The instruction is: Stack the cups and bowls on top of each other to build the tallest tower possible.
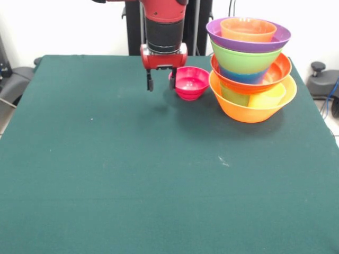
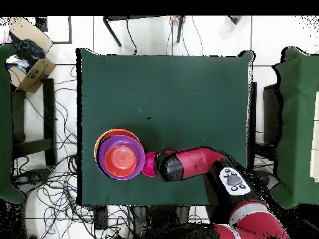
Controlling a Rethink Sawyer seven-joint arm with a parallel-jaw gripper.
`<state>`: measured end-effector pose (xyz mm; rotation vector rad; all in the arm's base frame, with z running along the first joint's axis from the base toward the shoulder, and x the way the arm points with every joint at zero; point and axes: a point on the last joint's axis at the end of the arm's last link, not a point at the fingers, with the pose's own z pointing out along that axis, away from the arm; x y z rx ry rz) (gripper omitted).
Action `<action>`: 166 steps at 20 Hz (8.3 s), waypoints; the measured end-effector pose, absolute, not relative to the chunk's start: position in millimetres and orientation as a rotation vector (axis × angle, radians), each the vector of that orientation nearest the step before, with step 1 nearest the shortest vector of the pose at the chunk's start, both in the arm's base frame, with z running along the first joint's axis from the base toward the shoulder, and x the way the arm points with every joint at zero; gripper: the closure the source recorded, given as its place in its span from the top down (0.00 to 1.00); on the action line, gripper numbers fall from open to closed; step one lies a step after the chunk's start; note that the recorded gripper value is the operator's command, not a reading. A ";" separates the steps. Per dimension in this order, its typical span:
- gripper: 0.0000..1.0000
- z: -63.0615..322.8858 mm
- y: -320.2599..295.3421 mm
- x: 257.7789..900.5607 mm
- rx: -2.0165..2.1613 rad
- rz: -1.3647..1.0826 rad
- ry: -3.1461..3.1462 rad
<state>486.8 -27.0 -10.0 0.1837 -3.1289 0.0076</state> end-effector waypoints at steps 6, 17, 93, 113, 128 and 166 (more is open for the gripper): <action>1.00 -1.6 -21.8 482.9 0.196 -0.008 -3.131; 1.00 15.2 -21.9 491.1 0.210 0.006 -3.163; 0.00 -31.1 15.4 434.6 0.392 -0.028 -3.181; 0.00 -9.5 -30.5 443.0 0.216 -0.043 -3.240; 0.00 70.1 -80.0 481.1 -0.105 -0.069 -3.258; 0.00 197.0 -4.5 480.6 0.031 -0.495 -3.160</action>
